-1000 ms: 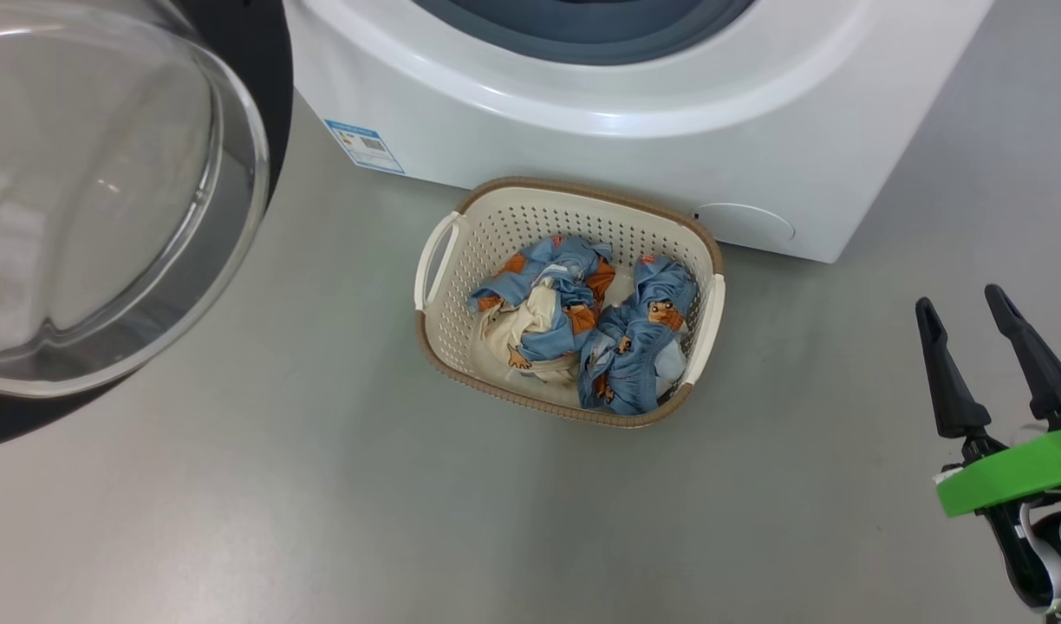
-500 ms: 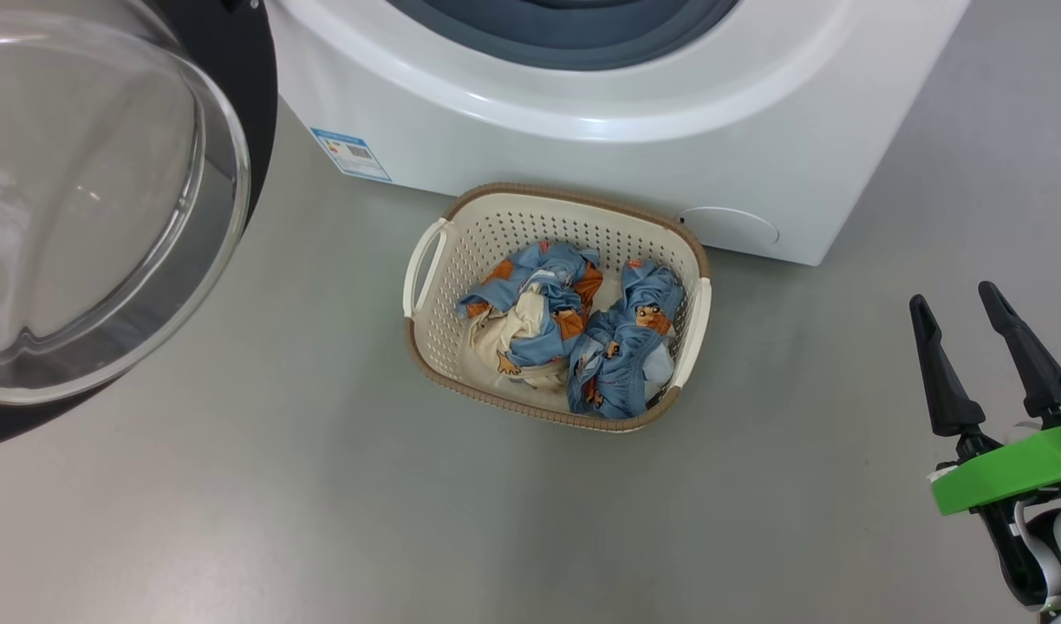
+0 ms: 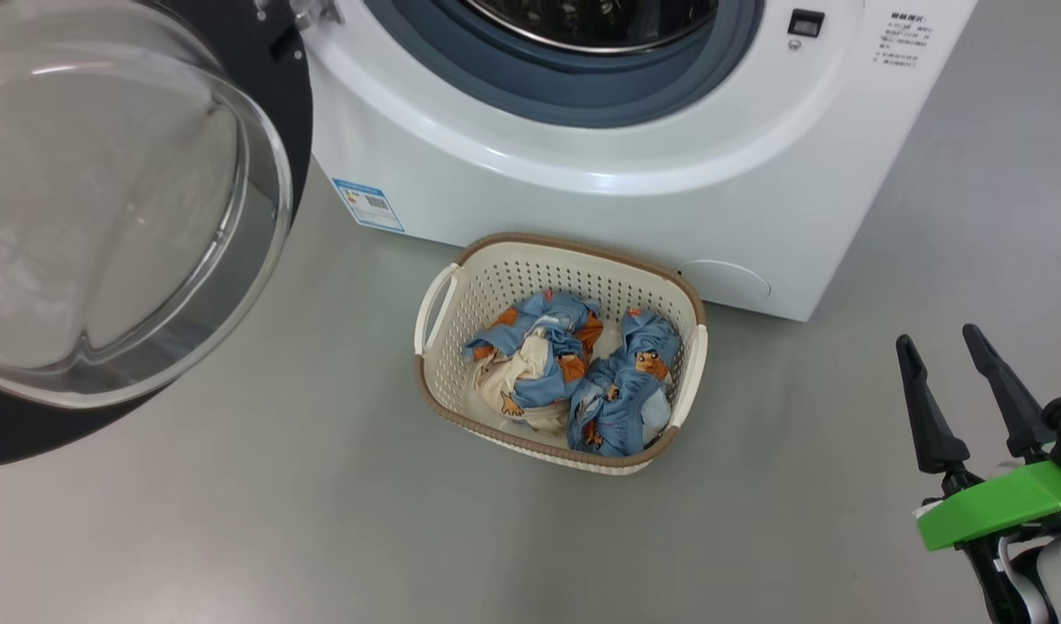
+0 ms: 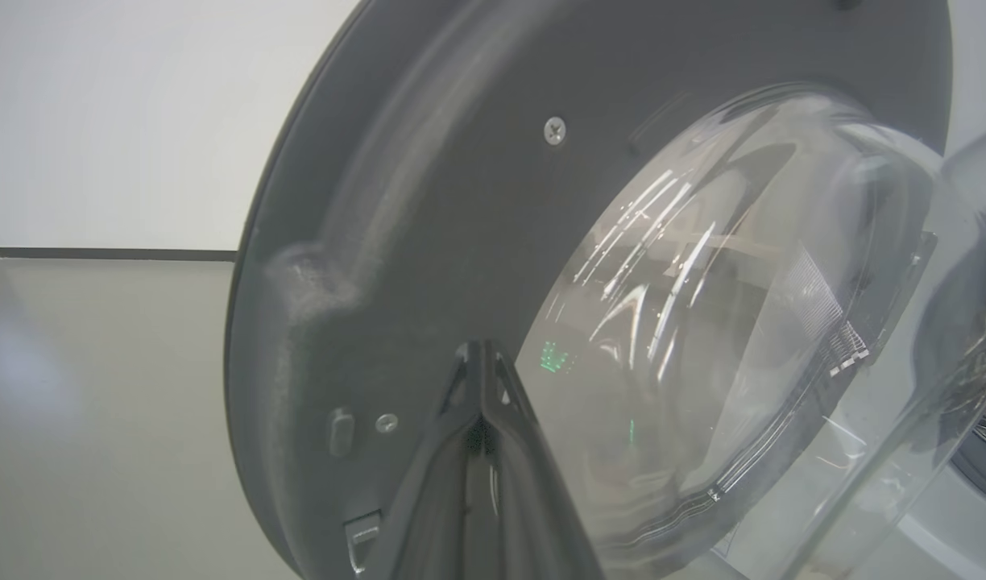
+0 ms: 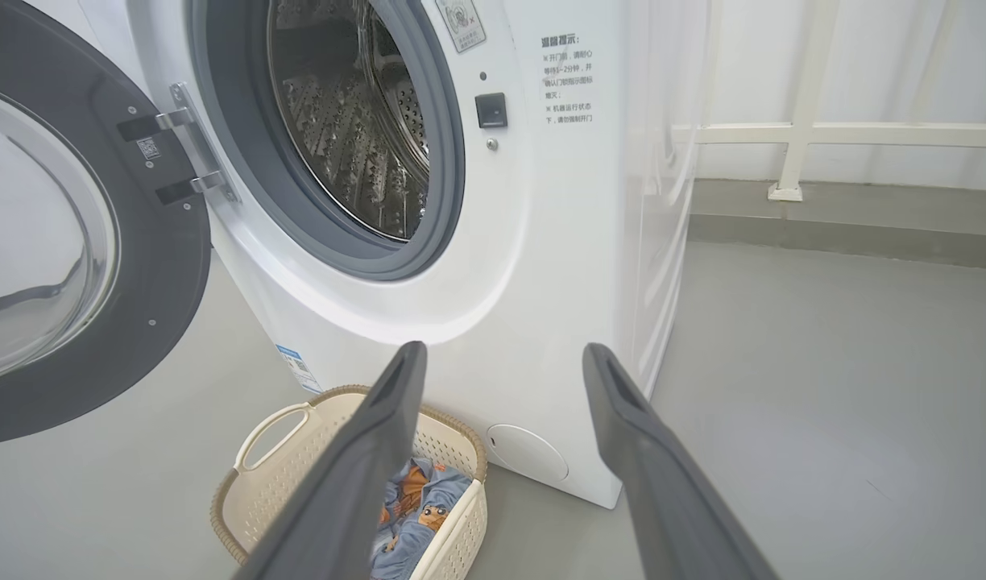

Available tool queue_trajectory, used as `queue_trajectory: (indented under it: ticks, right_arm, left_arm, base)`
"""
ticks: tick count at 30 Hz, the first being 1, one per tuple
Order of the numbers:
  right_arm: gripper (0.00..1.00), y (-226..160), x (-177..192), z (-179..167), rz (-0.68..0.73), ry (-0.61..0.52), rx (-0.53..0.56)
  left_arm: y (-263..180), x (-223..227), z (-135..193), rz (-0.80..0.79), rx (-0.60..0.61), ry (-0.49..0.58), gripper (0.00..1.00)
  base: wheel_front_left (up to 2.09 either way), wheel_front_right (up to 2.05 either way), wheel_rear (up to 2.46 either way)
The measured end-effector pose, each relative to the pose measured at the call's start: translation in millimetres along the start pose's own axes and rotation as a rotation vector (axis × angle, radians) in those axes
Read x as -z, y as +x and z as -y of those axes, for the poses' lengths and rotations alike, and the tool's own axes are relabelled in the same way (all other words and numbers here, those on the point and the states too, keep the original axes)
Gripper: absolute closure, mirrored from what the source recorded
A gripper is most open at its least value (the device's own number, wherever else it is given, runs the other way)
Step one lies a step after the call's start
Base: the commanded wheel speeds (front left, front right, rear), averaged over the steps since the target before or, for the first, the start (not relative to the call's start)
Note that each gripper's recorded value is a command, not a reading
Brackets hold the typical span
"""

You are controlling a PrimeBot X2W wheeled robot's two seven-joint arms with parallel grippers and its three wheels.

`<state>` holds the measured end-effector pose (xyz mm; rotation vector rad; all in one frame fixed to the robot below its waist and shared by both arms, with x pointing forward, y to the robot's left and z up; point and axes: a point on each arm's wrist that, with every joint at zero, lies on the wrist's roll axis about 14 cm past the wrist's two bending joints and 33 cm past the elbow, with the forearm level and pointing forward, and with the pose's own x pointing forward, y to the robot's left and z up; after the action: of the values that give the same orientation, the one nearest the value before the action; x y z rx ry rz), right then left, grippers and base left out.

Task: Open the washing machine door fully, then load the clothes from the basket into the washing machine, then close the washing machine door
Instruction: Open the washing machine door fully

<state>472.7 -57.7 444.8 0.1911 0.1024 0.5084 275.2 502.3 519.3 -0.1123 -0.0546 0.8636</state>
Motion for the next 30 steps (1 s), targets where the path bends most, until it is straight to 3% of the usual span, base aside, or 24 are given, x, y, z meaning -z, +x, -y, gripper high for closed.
queue_trajectory:
  ticks: [7,8,11,12,14,16,30]
  right_arm:
    - [0.0,-4,-13,-9,0.028,-0.006,-0.009]
    - [0.0,-4,-16,-11,0.034,-0.005,-0.011]
    - [0.0,-9,-21,-14,0.043,-0.01,-0.012]
    - [0.0,-12,-21,-15,0.042,-0.011,-0.01]
    - [0.0,-16,-24,-16,0.046,-0.013,-0.006]
    - [0.0,-20,-27,-17,0.054,-0.014,-0.002]
    - [0.0,-48,-48,7,0.11,-0.027,0.09]
  left_arm:
    - [-24,2,9,0.014,0.071,-0.018,1.0]
    - [-29,4,9,0.011,0.076,-0.02,0.96]
    - [-43,9,7,0.006,0.091,-0.02,0.63]
    - [-47,10,9,0.005,0.1,-0.021,0.63]
    - [-54,12,13,0.007,0.117,-0.029,0.48]
    - [-61,13,20,0.01,0.141,-0.034,0.0]
    - [-88,30,99,-0.02,0.382,-0.057,0.0]
  base:
    - [0.0,0.0,0.0]
    - [0.0,0.0,0.0]
    - [0.0,0.0,0.0]
    - [0.0,0.0,0.0]
    - [0.0,0.0,0.0]
    - [0.0,0.0,0.0]
    - [0.0,0.0,0.0]
